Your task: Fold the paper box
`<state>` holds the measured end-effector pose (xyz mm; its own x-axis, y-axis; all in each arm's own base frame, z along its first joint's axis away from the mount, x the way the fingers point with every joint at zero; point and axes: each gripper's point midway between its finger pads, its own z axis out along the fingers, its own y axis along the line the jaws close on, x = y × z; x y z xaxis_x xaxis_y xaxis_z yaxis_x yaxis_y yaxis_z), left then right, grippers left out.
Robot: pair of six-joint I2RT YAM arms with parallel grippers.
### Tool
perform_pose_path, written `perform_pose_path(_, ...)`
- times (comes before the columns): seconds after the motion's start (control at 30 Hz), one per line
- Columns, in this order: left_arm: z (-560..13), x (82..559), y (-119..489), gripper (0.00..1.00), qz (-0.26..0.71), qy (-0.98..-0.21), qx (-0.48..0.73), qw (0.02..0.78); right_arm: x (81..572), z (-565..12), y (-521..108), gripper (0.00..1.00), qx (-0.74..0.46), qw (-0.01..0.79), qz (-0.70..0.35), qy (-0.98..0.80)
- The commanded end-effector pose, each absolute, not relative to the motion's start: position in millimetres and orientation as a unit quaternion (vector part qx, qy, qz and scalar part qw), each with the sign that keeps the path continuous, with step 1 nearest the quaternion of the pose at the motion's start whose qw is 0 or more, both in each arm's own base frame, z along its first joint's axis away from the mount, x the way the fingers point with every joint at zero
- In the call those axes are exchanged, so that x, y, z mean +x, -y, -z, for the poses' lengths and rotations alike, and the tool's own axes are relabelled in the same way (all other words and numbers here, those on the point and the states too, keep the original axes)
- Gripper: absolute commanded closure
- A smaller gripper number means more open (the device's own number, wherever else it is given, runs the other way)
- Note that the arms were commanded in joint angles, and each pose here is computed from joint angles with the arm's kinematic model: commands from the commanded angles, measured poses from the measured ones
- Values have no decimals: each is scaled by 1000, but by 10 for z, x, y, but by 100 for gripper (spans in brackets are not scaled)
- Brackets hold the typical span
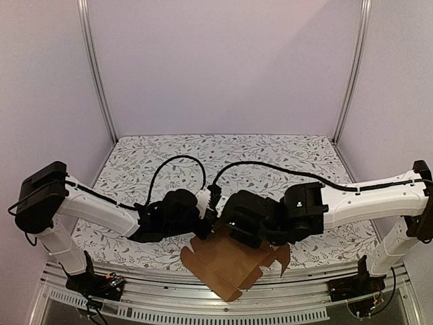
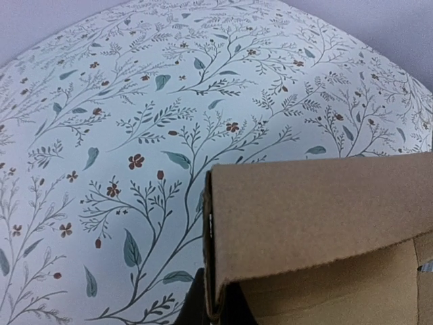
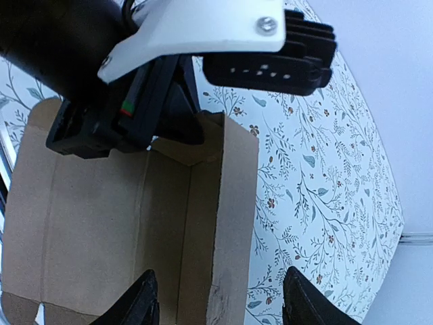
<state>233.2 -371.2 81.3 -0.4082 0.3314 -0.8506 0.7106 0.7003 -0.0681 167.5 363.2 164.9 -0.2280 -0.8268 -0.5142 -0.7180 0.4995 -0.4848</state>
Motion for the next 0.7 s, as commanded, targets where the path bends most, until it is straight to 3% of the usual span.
perform_pose_path(0.0, -874, 2389, 3823, 100, 186, -791, 366, 454, 1801, -1977, -3571, 39, -437, 396, -28, -807)
perform_pose_path(0.27, -991, 2590, 3989, 100, 183, -769, 408, 457, 2144, -2184, -3238, 39, -356, 434, -75, -824)
perform_pose_path(0.53, -825, 2647, 4050, 100, 212, -764, 427, 434, 2474, -2024, -3039, 48, -258, 428, -146, -854)
perform_pose_path(0.6, -779, 2661, 4033, 100, 214, -764, 421, 439, 2542, -1951, -3051, 56, -238, 421, -179, -857)
perform_pose_path(0.67, -735, 2672, 4033, 100, 217, -764, 420, 439, 2633, -1889, -3058, 72, -218, 410, -210, -860)
